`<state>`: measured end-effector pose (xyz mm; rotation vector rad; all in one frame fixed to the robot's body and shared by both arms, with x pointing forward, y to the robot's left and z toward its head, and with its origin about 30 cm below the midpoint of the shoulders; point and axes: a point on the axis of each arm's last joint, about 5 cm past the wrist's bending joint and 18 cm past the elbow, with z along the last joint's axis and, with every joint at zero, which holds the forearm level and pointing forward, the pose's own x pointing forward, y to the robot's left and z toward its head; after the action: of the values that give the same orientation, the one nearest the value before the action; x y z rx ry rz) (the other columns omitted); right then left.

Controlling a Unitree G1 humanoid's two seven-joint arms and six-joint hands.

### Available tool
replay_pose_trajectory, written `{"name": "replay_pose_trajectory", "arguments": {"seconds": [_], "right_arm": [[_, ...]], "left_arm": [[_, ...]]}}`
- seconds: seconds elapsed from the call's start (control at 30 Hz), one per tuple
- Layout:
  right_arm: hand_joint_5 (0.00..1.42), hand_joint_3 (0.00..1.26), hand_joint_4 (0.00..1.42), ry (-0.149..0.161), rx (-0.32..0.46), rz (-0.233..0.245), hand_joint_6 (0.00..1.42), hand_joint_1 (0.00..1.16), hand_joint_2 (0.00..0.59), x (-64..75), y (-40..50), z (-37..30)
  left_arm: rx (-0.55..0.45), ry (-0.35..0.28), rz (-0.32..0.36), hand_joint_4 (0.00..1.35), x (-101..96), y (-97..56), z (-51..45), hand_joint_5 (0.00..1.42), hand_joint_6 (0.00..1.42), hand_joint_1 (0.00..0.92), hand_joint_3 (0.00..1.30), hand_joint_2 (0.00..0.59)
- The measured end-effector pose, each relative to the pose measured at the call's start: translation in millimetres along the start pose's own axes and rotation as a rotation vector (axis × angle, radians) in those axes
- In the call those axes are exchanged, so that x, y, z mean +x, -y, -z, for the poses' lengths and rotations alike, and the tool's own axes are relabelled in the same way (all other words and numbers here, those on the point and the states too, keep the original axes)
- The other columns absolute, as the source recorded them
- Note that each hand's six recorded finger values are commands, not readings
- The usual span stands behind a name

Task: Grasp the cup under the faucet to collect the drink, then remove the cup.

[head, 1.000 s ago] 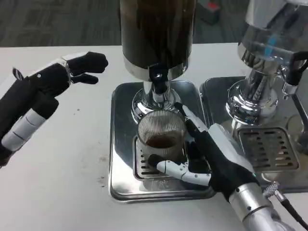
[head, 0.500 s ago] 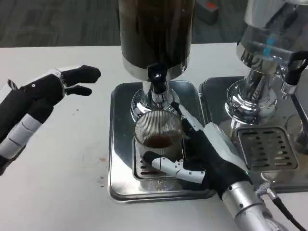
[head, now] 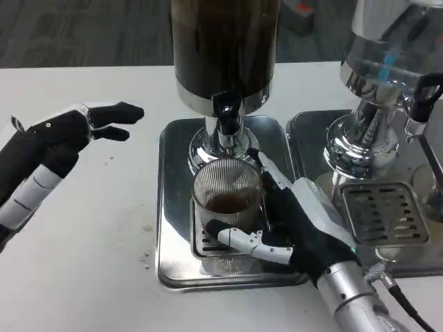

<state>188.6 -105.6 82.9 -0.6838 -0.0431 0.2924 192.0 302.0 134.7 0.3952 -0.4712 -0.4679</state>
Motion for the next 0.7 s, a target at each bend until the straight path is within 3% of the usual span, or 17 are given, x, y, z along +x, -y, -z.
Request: {"name": "replay_pose_trajectory", "arguments": {"seconds": [0.17, 0.33, 0.7], "right_arm": [[0.2, 0.0, 0.08, -0.007, 0.005, 0.021, 0.3, 0.42, 0.12, 0.5, -1.4, -0.8], [0.26, 0.09, 0.16, -0.003, 0.015, 0.047, 0.39, 0.44, 0.12, 1.1, -5.0, -3.2], [0.33, 0.14, 0.21, 0.005, -0.042, 0.088, 0.47, 0.49, 0.132, 0.9, -13.1, -4.5]], "left_arm": [[-0.001, -0.004, 0.0, 0.27, -0.5, 0.2, 0.2, 0.23, 0.33, 0.0, 0.37, 0.147], [-0.002, -0.006, 0.0, 0.28, -0.7, 0.1, 0.2, 0.23, 0.34, 0.0, 0.37, 0.143], [0.003, -0.008, 0.0, 0.28, -1.1, -1.0, -0.2, 0.24, 0.36, 0.0, 0.37, 0.137]]}}
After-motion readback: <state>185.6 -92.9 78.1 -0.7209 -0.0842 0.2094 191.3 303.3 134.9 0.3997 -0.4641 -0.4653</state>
